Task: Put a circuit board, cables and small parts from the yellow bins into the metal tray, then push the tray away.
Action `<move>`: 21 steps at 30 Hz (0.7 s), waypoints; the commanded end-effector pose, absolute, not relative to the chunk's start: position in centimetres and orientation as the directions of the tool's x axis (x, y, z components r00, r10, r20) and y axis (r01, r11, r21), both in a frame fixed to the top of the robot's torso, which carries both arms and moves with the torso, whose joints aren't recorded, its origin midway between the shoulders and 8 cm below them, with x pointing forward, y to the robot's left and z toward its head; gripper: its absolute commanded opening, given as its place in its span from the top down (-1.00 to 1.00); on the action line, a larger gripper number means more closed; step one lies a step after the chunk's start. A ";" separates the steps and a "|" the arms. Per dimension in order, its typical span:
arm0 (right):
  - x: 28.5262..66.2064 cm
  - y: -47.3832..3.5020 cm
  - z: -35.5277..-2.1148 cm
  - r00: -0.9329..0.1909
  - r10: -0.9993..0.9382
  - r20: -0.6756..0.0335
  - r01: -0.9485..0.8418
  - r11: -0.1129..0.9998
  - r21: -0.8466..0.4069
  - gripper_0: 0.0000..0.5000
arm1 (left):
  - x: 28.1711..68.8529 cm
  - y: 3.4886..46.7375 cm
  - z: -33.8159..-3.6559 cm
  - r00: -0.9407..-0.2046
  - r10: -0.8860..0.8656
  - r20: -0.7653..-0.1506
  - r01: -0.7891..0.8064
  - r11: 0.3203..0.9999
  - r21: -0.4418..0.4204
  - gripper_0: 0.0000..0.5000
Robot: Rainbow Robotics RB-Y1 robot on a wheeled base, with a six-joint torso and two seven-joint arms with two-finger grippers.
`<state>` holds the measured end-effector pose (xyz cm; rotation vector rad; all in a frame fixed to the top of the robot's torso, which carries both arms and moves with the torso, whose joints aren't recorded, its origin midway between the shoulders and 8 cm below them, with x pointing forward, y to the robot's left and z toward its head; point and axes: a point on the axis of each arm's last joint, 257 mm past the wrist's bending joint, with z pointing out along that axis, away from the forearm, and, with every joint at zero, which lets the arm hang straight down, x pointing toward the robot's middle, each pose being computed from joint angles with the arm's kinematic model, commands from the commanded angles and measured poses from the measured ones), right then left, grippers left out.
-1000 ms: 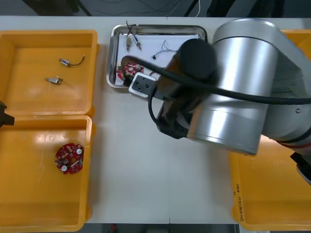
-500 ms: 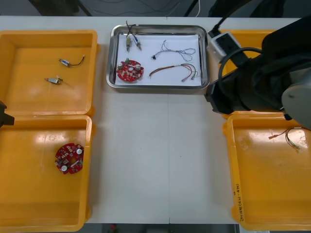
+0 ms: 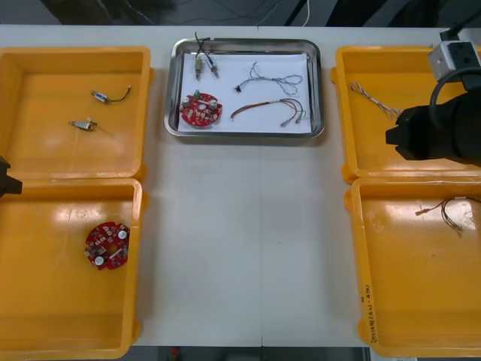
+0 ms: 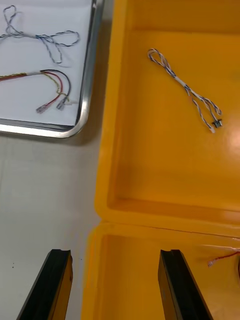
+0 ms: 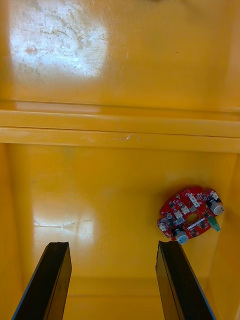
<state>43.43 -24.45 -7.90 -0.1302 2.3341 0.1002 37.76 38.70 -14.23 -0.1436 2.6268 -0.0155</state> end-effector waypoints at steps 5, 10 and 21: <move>41.3 -30.8 -10.5 -0.742 -0.040 -0.669 -0.033 0.999 -0.024 -1.00 | 37.4 39.2 -13.8 -0.863 0.006 -0.505 -0.009 1.000 0.027 -1.00; 39.9 -32.7 -12.5 -0.777 -0.019 -0.630 0.000 1.000 -0.030 -1.00 | 37.4 39.2 -13.8 -0.863 0.006 -0.505 -0.009 1.000 0.027 -1.00; 38.9 -35.8 -13.3 -0.807 0.045 -0.589 0.042 0.999 0.019 -1.00 | 37.4 39.2 -13.8 -0.863 0.006 -0.505 -0.009 1.000 0.027 -1.00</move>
